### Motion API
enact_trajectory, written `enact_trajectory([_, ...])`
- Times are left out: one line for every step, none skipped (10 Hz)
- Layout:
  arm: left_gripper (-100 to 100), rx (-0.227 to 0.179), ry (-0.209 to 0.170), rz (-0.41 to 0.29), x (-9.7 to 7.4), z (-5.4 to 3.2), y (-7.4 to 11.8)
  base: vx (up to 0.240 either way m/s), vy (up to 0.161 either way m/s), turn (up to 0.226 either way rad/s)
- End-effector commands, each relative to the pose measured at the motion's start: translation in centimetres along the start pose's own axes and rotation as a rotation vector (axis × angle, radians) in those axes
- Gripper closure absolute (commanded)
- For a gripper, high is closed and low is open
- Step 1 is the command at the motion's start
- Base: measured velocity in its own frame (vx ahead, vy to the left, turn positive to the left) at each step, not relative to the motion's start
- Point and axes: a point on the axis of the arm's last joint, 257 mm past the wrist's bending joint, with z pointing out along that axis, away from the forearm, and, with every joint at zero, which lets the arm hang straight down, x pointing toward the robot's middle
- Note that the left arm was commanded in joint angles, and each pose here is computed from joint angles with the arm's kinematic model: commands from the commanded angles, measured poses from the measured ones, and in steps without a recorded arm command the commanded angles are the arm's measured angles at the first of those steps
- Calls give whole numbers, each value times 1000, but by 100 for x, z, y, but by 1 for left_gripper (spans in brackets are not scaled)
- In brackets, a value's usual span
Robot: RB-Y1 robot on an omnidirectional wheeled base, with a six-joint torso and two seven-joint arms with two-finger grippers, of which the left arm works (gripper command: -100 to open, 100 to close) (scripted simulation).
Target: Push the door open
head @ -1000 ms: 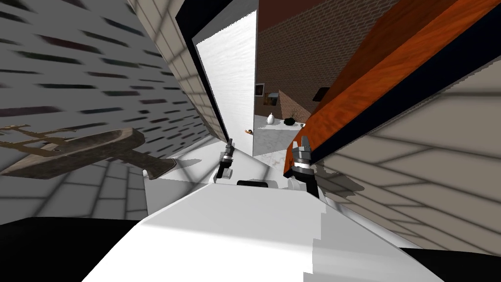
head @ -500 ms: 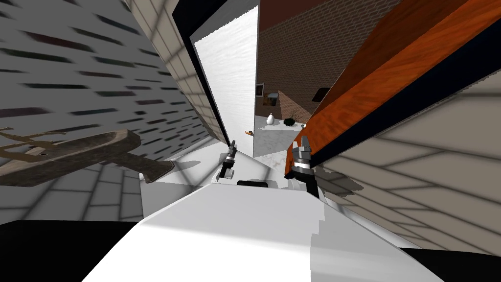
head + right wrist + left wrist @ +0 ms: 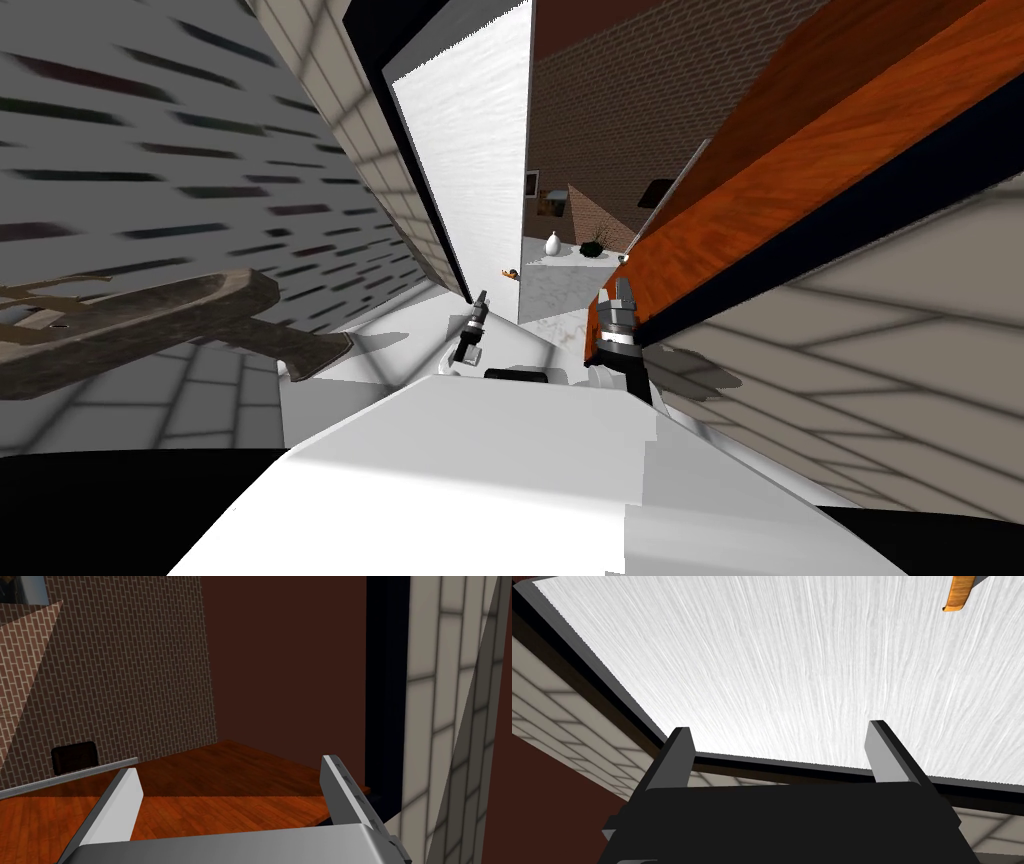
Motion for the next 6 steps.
enact_trajectory([-100,-19,18,-13,85,-24,116,100,67,-28])
enact_trajectory([-100,-31,29,-20,134,-30,194,101,56,-25])
enact_trajectory([-100,-38,39,-27,182,-27,246,105,63,-18])
enact_trajectory([-100,-56,50,-34,232,-47,343,102,58,-29])
enact_trajectory([-100,-68,61,-41,280,-58,416,96,54,-23])
enact_trajectory([-100,-80,71,-47,328,-69,487,93,54,-23])
